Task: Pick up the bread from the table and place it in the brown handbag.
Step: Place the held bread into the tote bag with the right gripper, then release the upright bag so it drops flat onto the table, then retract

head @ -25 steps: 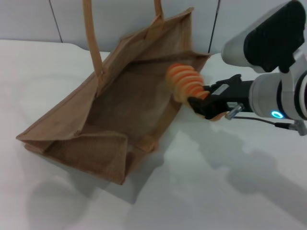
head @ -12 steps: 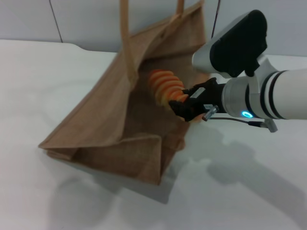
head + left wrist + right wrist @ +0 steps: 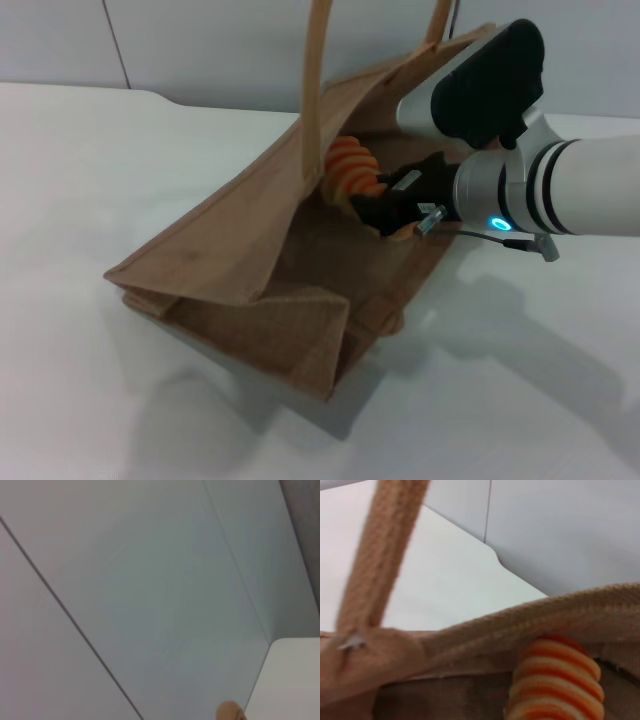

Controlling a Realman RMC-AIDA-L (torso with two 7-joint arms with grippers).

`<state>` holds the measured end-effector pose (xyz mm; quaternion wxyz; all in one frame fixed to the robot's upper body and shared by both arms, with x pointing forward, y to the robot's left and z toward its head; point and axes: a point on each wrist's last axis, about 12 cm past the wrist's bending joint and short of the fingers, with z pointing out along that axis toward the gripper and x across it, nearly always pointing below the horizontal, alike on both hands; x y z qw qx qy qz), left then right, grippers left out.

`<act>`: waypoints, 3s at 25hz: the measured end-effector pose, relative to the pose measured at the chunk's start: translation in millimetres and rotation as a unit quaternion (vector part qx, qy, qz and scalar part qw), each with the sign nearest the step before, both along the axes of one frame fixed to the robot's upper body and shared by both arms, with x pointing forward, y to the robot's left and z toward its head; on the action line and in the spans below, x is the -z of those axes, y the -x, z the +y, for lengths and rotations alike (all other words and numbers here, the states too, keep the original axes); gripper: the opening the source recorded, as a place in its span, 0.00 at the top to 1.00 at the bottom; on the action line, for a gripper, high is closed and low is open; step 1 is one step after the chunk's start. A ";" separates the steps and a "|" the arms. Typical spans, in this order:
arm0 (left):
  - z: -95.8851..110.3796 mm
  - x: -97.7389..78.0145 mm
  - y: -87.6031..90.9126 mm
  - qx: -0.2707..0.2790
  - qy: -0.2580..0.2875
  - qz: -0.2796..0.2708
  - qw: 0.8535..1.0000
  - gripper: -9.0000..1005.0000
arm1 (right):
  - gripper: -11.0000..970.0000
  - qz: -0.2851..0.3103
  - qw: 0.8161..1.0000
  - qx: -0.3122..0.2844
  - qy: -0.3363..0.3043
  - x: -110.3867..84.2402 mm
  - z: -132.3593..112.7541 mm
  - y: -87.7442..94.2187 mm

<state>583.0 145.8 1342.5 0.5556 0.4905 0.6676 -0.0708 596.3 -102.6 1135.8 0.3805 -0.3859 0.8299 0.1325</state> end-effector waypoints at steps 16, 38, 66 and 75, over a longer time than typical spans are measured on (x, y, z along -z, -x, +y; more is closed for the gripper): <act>0.5 -1.2 -0.8 -0.005 0.007 -0.003 1.000 0.87 | 0.65 0.065 0.998 0.003 -0.021 6.7 15.0 -17.8; 32.2 7.9 -7.6 -0.063 0.010 -0.002 0.998 0.87 | 0.14 0.076 0.996 0.035 -0.023 -2.7 -28.4 -20.4; 67.4 40.4 -28.3 -0.098 0.126 0.016 0.987 0.56 | 0.14 0.019 0.972 0.236 -0.012 7.9 -153.1 -38.2; 54.4 48.2 -24.3 -0.015 0.164 0.034 0.986 0.33 | 0.14 0.020 0.972 0.235 -0.013 9.7 -149.0 -42.0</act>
